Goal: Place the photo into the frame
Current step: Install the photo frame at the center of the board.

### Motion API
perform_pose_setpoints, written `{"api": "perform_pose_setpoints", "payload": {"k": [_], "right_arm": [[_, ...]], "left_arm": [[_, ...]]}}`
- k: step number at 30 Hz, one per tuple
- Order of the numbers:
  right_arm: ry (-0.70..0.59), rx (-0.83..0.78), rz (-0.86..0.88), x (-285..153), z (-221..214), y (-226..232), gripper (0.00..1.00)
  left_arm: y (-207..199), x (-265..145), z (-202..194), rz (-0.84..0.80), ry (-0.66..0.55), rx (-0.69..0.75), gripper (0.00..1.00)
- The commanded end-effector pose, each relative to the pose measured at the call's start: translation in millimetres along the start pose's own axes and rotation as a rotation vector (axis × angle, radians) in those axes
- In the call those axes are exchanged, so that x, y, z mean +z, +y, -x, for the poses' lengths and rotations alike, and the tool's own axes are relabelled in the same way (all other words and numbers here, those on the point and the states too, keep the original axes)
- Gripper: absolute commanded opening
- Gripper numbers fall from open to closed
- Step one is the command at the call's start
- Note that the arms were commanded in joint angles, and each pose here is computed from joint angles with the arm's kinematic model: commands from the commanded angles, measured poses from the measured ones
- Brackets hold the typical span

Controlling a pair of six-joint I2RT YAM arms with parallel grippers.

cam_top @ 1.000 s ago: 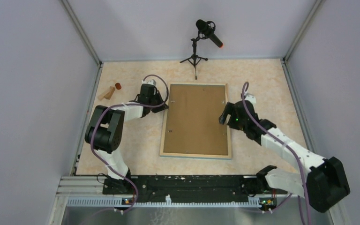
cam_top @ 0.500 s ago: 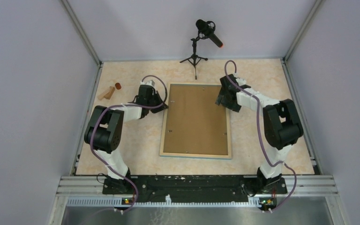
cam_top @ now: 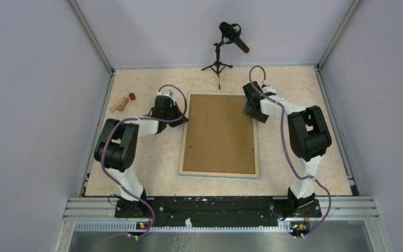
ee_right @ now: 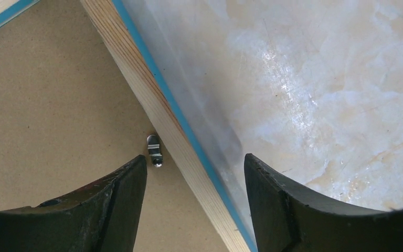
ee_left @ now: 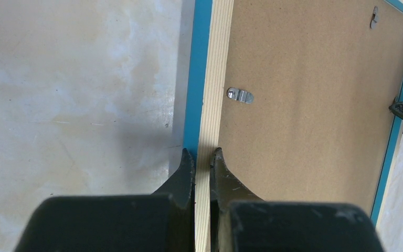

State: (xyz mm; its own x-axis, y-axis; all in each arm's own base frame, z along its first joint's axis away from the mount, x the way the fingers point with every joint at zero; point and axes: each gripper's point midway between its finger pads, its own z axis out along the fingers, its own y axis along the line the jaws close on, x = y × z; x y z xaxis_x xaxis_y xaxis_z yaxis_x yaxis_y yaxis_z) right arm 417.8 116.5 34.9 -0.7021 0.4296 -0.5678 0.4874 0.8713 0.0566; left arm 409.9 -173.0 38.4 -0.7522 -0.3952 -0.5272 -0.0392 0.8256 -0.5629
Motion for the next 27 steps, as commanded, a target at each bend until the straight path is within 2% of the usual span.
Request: {"api": "perform_pose_setpoints", "payload": {"k": [1, 4, 10, 13, 16, 20, 27], "right_arm": [[-0.043, 0.023, -0.043, 5, 11, -3, 0.65], [-0.043, 0.027, -0.064, 7, 10, -6, 0.59], [-0.040, 0.040, -0.075, 9, 9, -7, 0.54], [-0.024, 0.050, -0.067, 8, 6, -5, 0.36], [-0.006, 0.071, -0.062, 7, 1, -5, 0.23], [-0.005, 0.102, -0.031, 5, -1, -3, 0.00], [-0.014, 0.062, -0.021, 3, 5, 0, 0.00]], "left_arm": [[9, -4, -12, 0.021, 0.030, -0.055, 0.00], [9, -4, -12, 0.021, 0.029, -0.054, 0.00], [8, -4, -12, 0.019, 0.029, -0.054, 0.00], [8, -5, -12, 0.017, 0.028, -0.053, 0.00], [8, -5, -12, 0.017, 0.026, -0.053, 0.00], [8, -5, -12, 0.016, 0.024, -0.054, 0.00], [8, -6, -12, 0.015, 0.023, -0.053, 0.00]]}}
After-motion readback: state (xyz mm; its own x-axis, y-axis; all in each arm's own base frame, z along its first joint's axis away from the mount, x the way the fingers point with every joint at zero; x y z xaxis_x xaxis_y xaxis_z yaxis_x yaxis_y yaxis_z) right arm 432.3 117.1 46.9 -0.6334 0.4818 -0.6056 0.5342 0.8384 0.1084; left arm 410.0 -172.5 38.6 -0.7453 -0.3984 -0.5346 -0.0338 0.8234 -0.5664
